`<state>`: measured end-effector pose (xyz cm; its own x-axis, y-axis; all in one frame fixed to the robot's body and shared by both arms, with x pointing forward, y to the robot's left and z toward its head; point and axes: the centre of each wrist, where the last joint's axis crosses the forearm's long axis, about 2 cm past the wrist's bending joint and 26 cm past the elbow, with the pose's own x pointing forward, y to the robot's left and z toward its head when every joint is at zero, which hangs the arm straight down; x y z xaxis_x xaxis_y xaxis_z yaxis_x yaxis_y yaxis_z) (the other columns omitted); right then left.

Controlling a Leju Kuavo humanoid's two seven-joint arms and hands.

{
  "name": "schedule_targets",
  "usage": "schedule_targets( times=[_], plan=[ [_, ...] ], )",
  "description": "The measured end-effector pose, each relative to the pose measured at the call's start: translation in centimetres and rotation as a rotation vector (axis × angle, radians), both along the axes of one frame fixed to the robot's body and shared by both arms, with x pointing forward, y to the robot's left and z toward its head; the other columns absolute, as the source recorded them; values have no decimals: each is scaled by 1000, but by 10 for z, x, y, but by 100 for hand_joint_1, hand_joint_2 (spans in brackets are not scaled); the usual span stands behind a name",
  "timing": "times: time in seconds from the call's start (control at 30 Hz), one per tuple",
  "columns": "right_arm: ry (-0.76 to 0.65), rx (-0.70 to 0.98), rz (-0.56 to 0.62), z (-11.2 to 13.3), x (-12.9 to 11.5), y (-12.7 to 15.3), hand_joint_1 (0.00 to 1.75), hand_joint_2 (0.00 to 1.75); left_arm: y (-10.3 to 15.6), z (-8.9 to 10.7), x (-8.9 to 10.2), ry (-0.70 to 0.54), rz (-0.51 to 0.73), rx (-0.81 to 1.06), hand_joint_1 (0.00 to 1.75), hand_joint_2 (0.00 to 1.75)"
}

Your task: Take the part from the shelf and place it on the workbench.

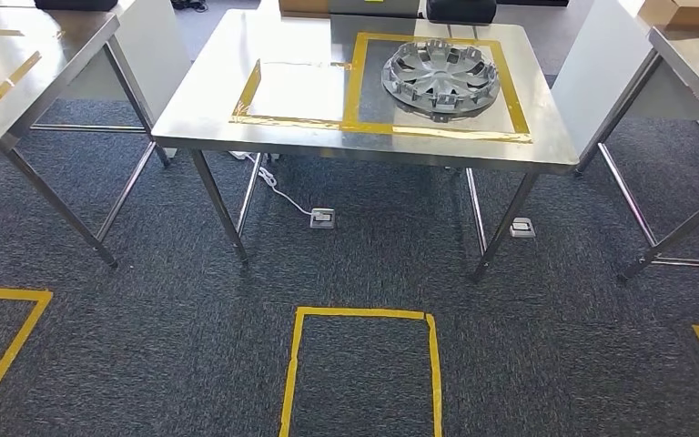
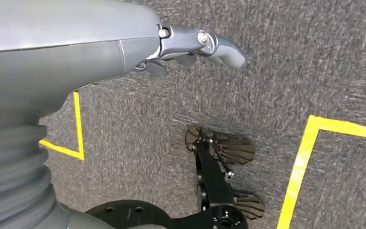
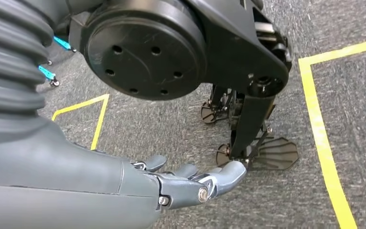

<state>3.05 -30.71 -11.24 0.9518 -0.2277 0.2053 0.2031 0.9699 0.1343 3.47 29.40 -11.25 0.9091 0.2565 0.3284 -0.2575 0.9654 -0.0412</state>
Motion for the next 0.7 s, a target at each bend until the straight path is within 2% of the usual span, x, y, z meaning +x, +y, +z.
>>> schedule_targets(
  times=[0.33,0.47,0.7],
  plan=[
    [9,-48,15,0,-7,-4,0,175,10,0,-6,21,-28,36,0,175],
    [9,-67,29,0,-9,-6,0,0,13,0,-8,29,-44,48,0,0],
    [4,-95,57,0,-12,-6,0,0,16,0,-11,39,-74,63,0,0]
  ],
)
